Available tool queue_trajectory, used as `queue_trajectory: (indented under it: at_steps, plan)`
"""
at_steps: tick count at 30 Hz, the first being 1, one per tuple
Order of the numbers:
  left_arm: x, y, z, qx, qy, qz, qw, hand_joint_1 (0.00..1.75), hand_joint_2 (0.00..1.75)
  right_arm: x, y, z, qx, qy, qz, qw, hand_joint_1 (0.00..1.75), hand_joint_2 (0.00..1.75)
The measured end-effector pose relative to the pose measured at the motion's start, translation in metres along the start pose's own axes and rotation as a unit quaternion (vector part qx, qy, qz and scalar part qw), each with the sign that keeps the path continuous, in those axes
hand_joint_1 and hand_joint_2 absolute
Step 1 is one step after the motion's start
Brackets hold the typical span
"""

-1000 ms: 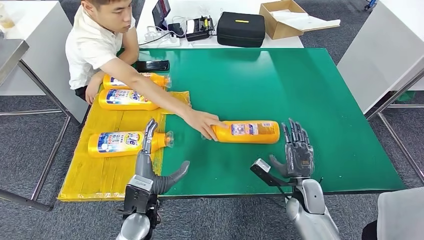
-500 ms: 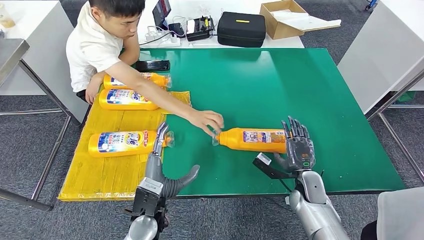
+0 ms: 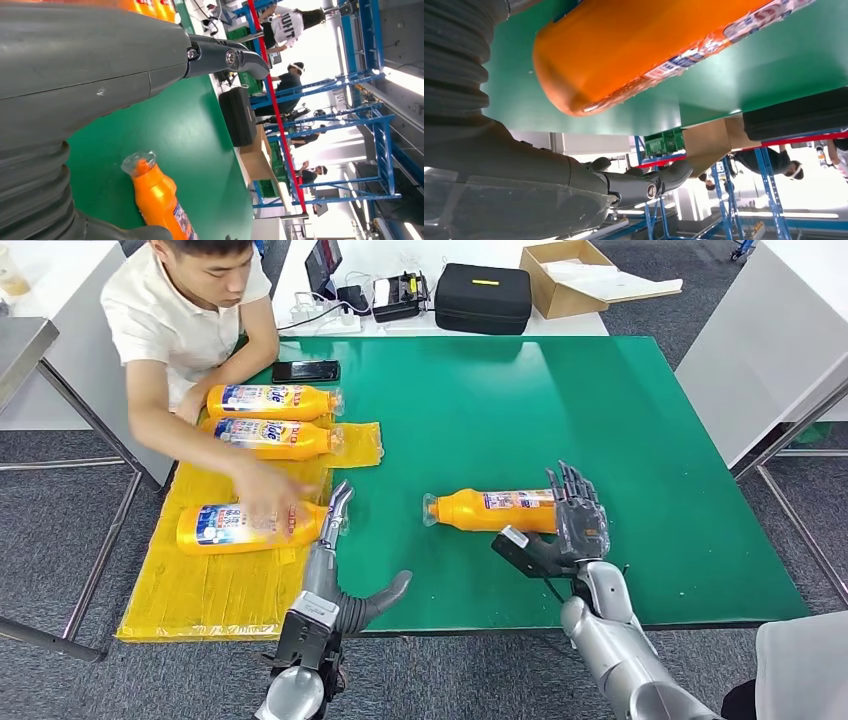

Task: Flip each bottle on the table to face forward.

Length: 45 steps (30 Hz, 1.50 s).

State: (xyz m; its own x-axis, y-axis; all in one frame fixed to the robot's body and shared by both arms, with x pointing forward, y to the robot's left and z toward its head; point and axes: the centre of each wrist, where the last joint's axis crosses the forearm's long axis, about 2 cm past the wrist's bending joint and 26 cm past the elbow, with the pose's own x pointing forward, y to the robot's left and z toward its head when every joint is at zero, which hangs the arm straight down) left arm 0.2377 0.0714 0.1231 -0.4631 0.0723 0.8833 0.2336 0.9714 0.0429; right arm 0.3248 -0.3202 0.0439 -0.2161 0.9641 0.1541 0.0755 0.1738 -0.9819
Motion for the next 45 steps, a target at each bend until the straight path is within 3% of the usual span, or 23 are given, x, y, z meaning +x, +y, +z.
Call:
queue_trajectory:
  at_steps: [26, 30, 36, 45]
  plan:
    - [-0.003, -0.005, -0.003, -0.014, 0.02, 0.009, 1.0, 0.0, 1.75, 0.011, 0.011, -0.015, 0.116, 0.029, -0.012, 0.993, 0.03, 1.75]
    - [-0.003, -0.006, -0.004, -0.021, 0.026, 0.016, 0.999, 0.0, 1.75, 0.009, 0.007, -0.023, 0.15, 0.046, -0.004, 0.988, 1.75, 1.75]
    - [-0.005, -0.008, -0.005, -0.028, 0.036, 0.028, 0.999, 0.0, 1.75, 0.002, -0.003, -0.037, 0.202, 0.058, -0.001, 0.978, 1.75, 1.75]
    - [-0.005, -0.009, -0.008, -0.04, 0.051, 0.051, 0.997, 0.0, 1.75, 0.002, -0.017, -0.056, 0.251, 0.071, 0.059, 0.964, 1.75, 1.75]
